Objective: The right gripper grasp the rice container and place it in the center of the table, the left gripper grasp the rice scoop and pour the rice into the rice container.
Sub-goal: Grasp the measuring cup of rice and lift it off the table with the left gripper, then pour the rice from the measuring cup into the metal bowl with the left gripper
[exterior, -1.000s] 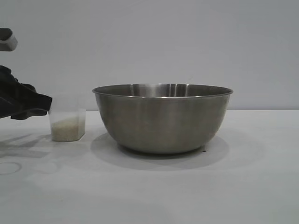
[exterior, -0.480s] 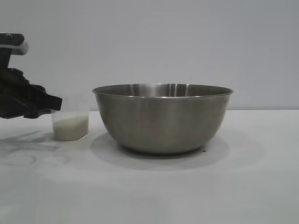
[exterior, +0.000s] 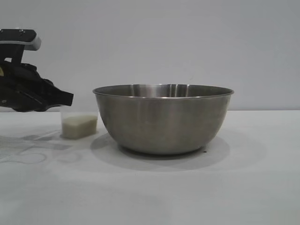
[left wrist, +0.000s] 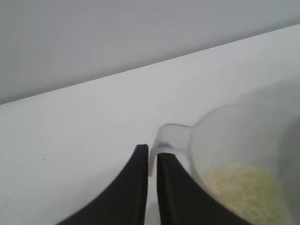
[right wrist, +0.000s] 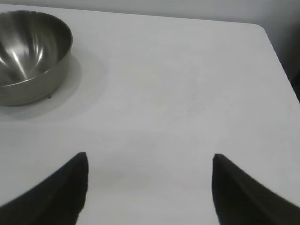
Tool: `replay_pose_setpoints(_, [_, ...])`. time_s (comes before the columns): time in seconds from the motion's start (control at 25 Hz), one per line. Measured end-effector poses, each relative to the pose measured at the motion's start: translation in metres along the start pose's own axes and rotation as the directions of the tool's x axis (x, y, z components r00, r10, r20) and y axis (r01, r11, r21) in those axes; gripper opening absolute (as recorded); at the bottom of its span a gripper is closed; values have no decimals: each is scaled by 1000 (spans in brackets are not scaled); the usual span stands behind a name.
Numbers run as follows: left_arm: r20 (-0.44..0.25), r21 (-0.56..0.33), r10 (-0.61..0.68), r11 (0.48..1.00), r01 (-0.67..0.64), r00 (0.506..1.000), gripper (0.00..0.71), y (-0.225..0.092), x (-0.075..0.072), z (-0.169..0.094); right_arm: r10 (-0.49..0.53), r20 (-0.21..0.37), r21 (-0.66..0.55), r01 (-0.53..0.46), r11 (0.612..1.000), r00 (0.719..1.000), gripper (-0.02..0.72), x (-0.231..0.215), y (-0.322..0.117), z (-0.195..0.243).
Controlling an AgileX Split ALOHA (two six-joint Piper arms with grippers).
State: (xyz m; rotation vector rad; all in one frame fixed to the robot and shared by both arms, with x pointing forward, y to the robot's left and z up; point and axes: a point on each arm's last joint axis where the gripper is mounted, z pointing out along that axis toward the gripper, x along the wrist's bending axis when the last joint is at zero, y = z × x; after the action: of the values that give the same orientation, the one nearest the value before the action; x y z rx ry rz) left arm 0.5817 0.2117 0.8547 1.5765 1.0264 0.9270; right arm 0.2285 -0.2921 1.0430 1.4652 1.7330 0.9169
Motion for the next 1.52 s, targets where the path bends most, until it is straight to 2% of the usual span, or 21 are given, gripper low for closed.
replay_pose_setpoints(0.16, [20,-4,28,1000,-28,999,0,2,-2,0,0,0,0,0,1000,1000,472,0,0,0])
replay_pose_setpoints(0.44, [0,-104,155,983,-155,988,0,38,1,-5,0,0,0,0,1000,1000,472,0,0,0])
replay_pose_setpoints(0.68, [-26,-181,282,942,-282,959,0,64,2,-10,0,0,0,0,1000,1000,472,0,0,0])
replay_pose_setpoints(0.92, [49,-337,427,858,-387,903,0,99,-9,-3,0,0,0,0,1000,1000,472,0,0,0])
replay_pose_setpoints(1.08, [96,-427,572,763,-485,815,0,110,-19,2,0,0,0,0,1000,1000,472,0,0,0])
replay_pose_setpoints(1.2, [105,-491,690,662,-566,716,0,114,-27,3,0,0,0,0,1000,1000,472,0,0,0])
replay_pose_setpoints(1.32, [88,-537,772,569,-623,630,0,117,-31,3,0,0,-2,0,1000,1000,472,0,0,0])
replay_pose_setpoints(1.52, [6,-590,881,384,-710,472,0,121,-37,4,0,0,-2,0,1000,1000,472,0,0,0])
